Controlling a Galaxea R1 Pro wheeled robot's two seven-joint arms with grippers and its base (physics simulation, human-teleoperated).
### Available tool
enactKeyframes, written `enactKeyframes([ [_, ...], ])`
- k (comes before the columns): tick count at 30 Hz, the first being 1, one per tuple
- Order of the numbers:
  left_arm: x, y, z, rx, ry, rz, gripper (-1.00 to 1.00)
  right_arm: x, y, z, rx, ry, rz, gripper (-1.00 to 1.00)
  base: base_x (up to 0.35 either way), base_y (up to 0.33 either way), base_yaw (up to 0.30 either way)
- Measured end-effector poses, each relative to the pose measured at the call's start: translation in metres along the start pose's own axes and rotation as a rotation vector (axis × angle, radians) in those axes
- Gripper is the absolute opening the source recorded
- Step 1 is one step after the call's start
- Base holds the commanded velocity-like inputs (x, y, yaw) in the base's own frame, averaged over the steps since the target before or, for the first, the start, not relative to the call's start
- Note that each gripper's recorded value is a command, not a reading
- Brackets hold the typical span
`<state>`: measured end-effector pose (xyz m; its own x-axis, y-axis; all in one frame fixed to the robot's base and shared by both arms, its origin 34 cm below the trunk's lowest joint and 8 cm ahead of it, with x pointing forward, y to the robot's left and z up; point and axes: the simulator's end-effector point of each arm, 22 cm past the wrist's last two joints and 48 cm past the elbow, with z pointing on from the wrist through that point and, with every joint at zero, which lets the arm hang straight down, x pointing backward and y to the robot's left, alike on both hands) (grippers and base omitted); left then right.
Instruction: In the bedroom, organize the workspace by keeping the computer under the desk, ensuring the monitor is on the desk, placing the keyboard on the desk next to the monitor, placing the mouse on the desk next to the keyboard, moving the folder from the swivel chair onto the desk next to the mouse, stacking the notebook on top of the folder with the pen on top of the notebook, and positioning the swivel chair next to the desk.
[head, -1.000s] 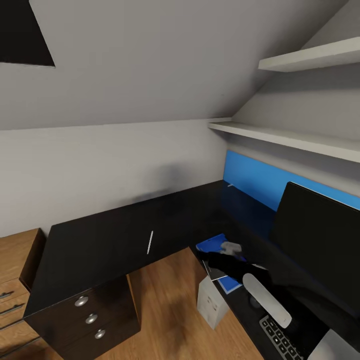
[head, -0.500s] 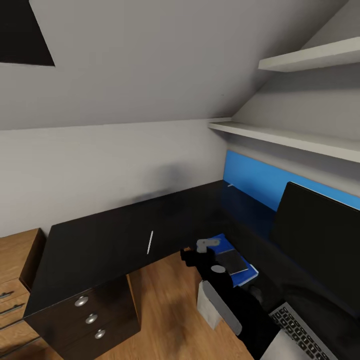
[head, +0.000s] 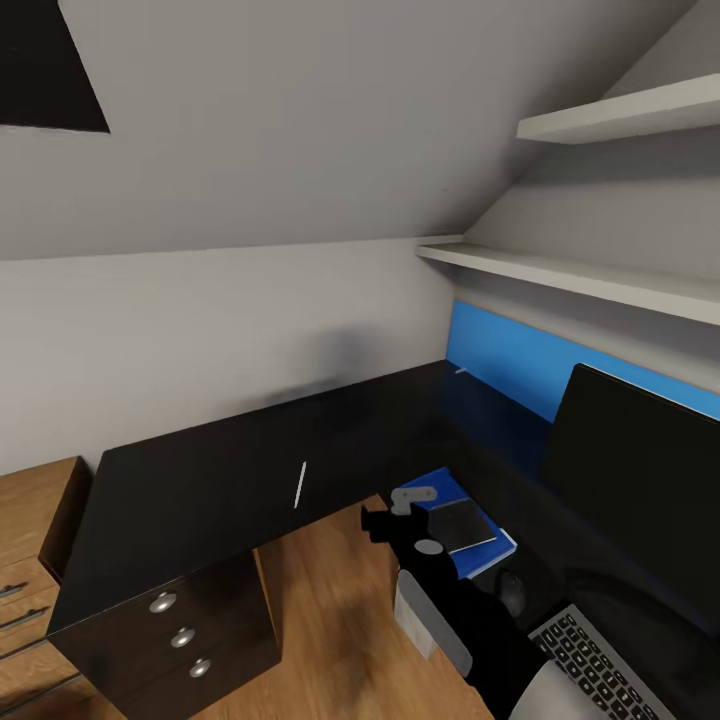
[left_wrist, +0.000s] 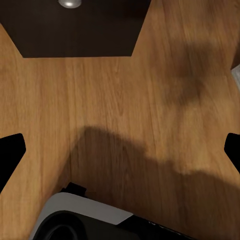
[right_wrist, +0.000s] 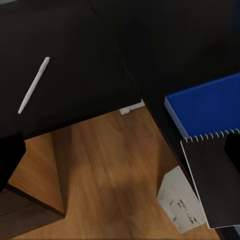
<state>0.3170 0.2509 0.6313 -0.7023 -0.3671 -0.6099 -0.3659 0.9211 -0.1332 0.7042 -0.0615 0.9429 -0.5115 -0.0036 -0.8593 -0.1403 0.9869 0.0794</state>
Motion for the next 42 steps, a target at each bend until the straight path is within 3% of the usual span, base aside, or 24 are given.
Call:
enactKeyframes([
  [14, 0.000, 0.001, 0.000, -0.001, -0.001, -0.001, 1.00, -0.002, -0.003, 0.004, 0.015, -0.045, 0.028, 1.00, 0.000, 0.000, 0.185],
  [42, 0.004, 0.002, -0.001, -0.005, 0.012, 0.003, 1.00, 0.007, -0.010, 0.009, 0.028, -0.035, 0.027, 1.00, 0.000, 0.000, 0.268],
])
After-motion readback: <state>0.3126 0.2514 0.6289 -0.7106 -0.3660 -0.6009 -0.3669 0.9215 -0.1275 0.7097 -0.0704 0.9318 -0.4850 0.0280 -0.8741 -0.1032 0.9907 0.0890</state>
